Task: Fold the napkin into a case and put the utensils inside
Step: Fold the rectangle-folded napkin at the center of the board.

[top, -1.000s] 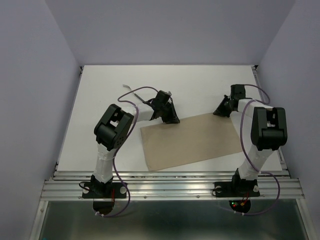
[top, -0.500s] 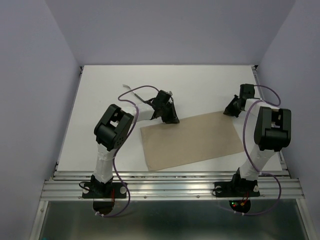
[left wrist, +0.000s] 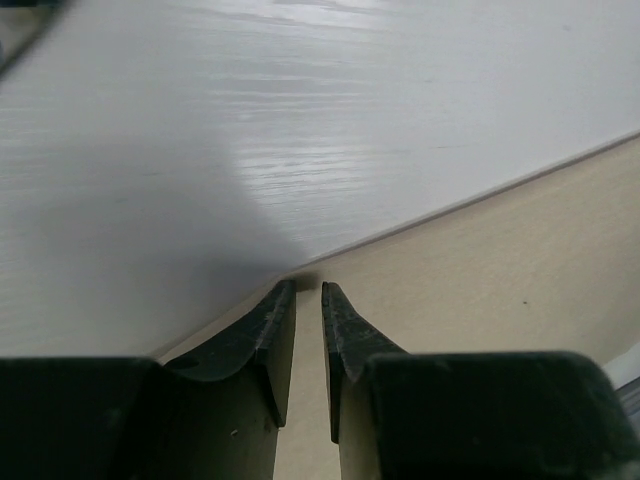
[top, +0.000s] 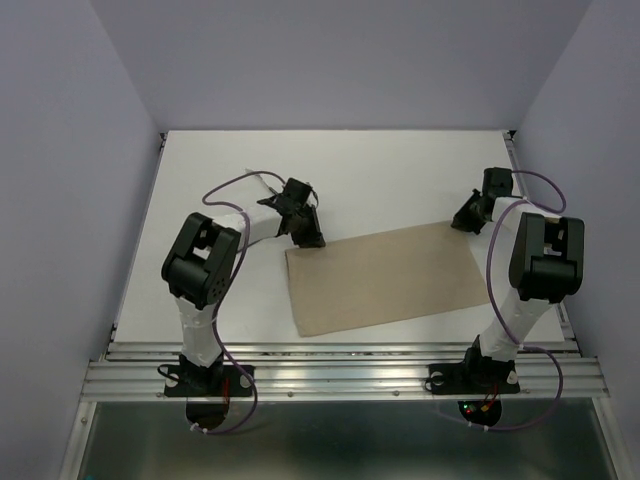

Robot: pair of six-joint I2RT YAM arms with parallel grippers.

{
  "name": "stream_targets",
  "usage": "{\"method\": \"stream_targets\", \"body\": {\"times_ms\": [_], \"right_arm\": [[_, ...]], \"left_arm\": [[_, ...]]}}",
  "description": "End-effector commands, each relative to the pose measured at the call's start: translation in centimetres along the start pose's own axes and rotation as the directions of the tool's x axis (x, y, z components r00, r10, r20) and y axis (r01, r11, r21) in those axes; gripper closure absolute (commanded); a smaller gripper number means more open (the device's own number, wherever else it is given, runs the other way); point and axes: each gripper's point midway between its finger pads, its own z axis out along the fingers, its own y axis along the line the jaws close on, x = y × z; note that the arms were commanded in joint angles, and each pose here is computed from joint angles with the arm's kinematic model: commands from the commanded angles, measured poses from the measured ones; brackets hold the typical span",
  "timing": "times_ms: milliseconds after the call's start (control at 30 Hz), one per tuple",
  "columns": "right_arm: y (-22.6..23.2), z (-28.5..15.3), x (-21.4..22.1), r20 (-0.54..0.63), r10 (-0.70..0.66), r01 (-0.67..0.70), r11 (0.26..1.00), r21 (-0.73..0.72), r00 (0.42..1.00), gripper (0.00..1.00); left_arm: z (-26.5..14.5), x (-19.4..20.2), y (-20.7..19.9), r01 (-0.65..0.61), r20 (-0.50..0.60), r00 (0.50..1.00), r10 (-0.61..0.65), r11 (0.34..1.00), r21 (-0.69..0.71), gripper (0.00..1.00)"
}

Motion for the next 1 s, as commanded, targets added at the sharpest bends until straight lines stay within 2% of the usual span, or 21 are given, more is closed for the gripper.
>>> {"method": "stream_targets", "body": {"times_ms": [0,267,567,767,967], "right_arm": [[-4.6,1.4,1.0,-0.016,0.008,-0.005,0.986,0.169,1.000,0.90],[-5.0,1.3,0.7,-0.011,0.018,-0.016,0.984,0.175,1.000,0.90],[-4.2,0.9,0.6,-0.011,0.024,-0.022,0.989,0.143,1.000,0.90],[-3.5,0.4,0.2,-0.003,0.023,-0.022,0.993,0.115,1.000,0.90],[-3.5,0.4,0.2,-0.003,0.026,-0.026,0.993,0.113,1.000,0.90]], "left_arm": [[-3.0,-1.2,4.5,0.037,0.046,0.998,-0.033,0.995,-0.089,0.71],[-5.1,-2.1,8.9,0.122,0.084,0.990,-0.111,0.981,-0.148,0.71],[-4.6,-1.5,9.1,0.131,0.073,0.990,-0.122,0.982,-0.135,0.71],[-8.6,-4.7,5.6,0.082,0.220,0.974,-0.062,0.993,-0.083,0.71],[-9.8,-3.9,1.7,0.029,0.225,0.974,-0.018,0.998,-0.047,0.70]]}}
